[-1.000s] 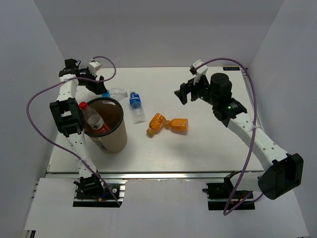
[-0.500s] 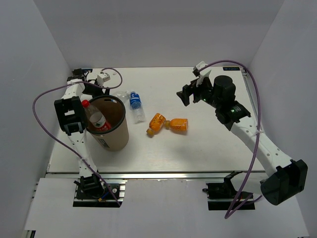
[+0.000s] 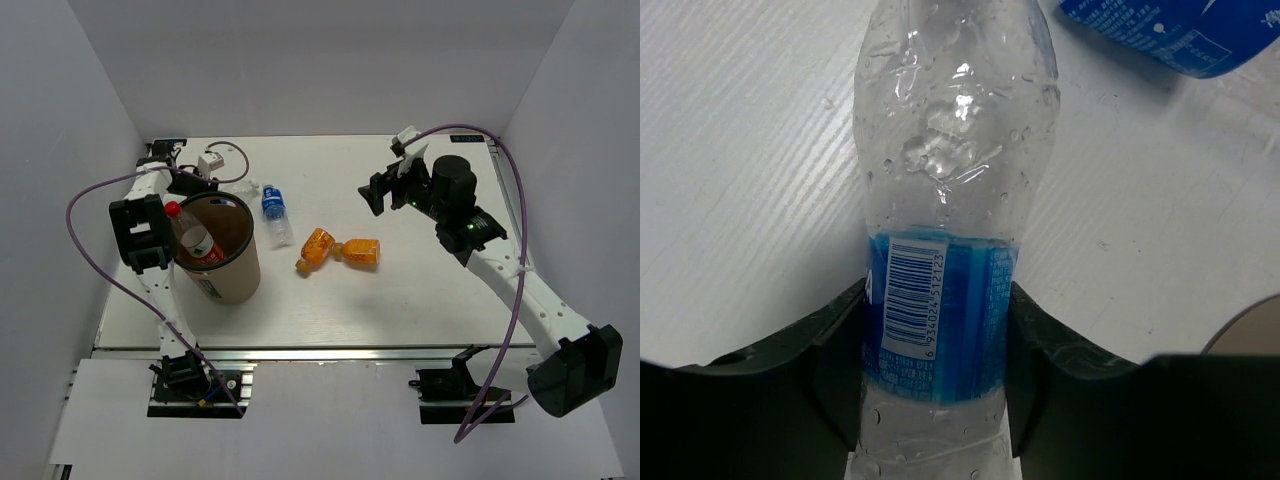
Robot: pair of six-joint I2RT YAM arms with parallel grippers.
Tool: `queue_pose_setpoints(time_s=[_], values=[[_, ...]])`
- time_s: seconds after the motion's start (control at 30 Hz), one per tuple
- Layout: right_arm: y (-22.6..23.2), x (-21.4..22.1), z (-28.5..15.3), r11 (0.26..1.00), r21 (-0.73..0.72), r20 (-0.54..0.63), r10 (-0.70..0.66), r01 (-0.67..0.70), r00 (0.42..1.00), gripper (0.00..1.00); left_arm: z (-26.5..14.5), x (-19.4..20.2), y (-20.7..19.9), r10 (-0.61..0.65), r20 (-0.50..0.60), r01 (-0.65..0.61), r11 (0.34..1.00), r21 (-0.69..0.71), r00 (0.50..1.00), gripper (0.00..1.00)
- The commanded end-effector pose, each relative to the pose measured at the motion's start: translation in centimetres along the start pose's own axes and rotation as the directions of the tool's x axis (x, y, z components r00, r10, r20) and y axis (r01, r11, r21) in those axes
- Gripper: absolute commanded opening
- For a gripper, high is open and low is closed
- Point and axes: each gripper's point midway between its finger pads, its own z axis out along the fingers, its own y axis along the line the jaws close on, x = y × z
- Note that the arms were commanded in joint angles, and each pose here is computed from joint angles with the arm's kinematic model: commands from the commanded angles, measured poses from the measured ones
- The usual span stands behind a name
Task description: Put the plastic bottles in the bin
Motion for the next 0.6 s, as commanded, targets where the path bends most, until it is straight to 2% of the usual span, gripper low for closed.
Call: queue_pose_setpoints(time_s=[0.0, 0.17, 0.27, 0.3, 0.33, 0.4, 0.43, 0.47, 0.57], values=[[-0.6, -2.4, -0.8, 0.999, 0.029, 0.086, -0.023, 0.02, 0.996, 0.89, -2.1, -2.5, -1.3, 0.068, 0.04, -0.068, 0.998, -0.004, 0.997, 0.26], [-0.5, -2.7, -1.2, 0.999, 0.028, 0.104, -0.023, 0.02, 0.994, 0.89, -5.0, -5.4, -2.0, 0.107, 0.106, -0.104, 0.994, -0.038, 0.989, 0.19], [-0.2, -3.1, -1.6, 1.0, 0.02, 0.12, -0.021, 0.019, 0.993, 0.89, -8.0, -8.2, -1.2, 0.083, 0.195, -0.062, 0.992, -0.113, 0.977, 0.19], [-0.2, -3.1, -1.7, 1.0, 0.017, 0.12, -0.021, 0.019, 0.993, 0.89, -9.1, -9.4, 0.0, 0.11, 0.23, -0.071, 0.983, -0.171, 0.967, 0.19], [0.0, -3.2, -1.9, 1.0, 0.01, 0.127, -0.021, 0.02, 0.992, 0.89, -10.4, -9.8, 0.5, 0.035, 0.267, 0.019, 0.98, -0.198, 0.963, 0.18], [0.2, -3.4, -2.1, 1.0, 0.003, 0.138, -0.015, 0.014, 0.99, 0.89, -13.3, -12.1, 1.7, 0.071, 0.335, 0.038, 0.95, -0.308, 0.94, 0.17], [0.5, -3.4, -2.3, 1.0, -0.008, 0.143, -0.016, 0.017, 0.99, 0.89, -14.8, -12.3, 2.5, 0.01, 0.377, 0.132, 0.928, -0.349, 0.926, 0.17], [0.6, -3.5, -2.3, 1.0, -0.013, 0.15, -0.013, 0.015, 0.989, 0.89, -17.1, -13.9, 2.3, 0.024, 0.419, 0.162, 0.901, -0.402, 0.908, 0.17], [0.9, -3.6, -2.7, 1.0, -0.023, 0.16, -0.002, 0.006, 0.987, 0.89, -21.1, -15.4, 3.3, 0.015, 0.524, 0.3, 0.806, -0.511, 0.852, 0.17]])
